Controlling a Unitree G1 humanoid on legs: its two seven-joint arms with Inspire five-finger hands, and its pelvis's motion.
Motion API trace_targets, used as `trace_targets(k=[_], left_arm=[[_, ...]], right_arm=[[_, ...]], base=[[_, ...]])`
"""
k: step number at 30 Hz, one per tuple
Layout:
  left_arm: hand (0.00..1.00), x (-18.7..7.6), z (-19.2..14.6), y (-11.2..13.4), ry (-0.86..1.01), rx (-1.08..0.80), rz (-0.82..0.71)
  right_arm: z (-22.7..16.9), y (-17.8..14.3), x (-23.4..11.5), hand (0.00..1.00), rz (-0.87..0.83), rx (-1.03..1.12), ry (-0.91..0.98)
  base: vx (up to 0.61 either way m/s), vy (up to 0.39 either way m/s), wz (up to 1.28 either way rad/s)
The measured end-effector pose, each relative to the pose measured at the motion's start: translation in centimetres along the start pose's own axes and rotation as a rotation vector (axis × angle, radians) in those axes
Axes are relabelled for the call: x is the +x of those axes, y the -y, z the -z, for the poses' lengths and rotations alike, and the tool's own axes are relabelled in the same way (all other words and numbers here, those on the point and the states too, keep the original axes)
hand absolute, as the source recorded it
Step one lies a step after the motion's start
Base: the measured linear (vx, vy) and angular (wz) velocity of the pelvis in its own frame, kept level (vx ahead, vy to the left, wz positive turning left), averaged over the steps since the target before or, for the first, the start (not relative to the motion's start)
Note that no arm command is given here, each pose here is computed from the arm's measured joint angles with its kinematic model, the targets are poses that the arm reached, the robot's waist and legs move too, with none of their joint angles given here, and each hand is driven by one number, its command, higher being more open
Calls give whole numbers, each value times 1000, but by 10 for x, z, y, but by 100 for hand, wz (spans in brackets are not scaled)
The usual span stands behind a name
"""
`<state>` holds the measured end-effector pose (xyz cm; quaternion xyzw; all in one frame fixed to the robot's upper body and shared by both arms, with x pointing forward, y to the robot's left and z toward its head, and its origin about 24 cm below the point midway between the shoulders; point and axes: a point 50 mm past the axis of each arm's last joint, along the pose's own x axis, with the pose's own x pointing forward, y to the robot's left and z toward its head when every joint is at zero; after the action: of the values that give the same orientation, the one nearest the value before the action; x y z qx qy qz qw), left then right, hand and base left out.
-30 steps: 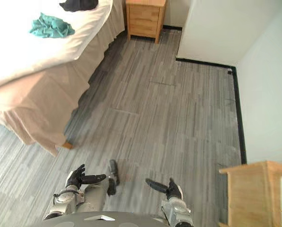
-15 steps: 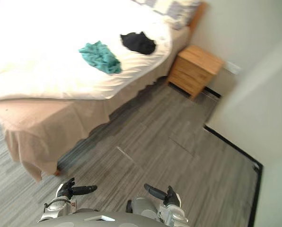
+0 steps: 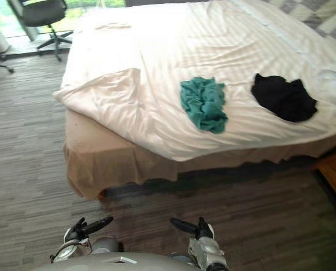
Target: Tidy up the quilt and then pick up the clothes from the bed and put them into the laundry hamper
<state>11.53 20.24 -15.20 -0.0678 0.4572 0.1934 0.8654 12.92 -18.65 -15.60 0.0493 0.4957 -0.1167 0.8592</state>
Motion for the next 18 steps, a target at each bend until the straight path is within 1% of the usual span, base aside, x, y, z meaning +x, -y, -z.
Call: trace_targets(k=[3, 5, 7, 9, 13, 16, 18], left_arm=[[100, 2, -8, 7, 29, 112, 30], [100, 2, -10, 10, 40, 184, 57], [100, 3, -11, 13, 37, 225, 80], [100, 3, -7, 10, 20, 261, 87], [100, 5, -9, 11, 13, 294, 108], [100, 4, -4, 12, -4, 335, 118], [100, 4, -1, 10, -16, 394, 125]], right_arm=[[11, -12, -2, 0, -31, -2, -37], [7, -30, -2, 0, -81, 0, -30], [5, -30, -1, 0, -80, -25, -25], [6, -27, -1, 0, -72, -25, -27], [4, -24, -1, 0, -61, -20, -21], [2, -20, 0, 0, -54, -23, -12], [11, -16, -3, 0, -42, -20, -28]], base=[[381, 60, 38], [234, 18, -3], [129, -30, -17], [63, 2, -42], [8, 41, -91], [14, 42, -88], [100, 8, -39]])
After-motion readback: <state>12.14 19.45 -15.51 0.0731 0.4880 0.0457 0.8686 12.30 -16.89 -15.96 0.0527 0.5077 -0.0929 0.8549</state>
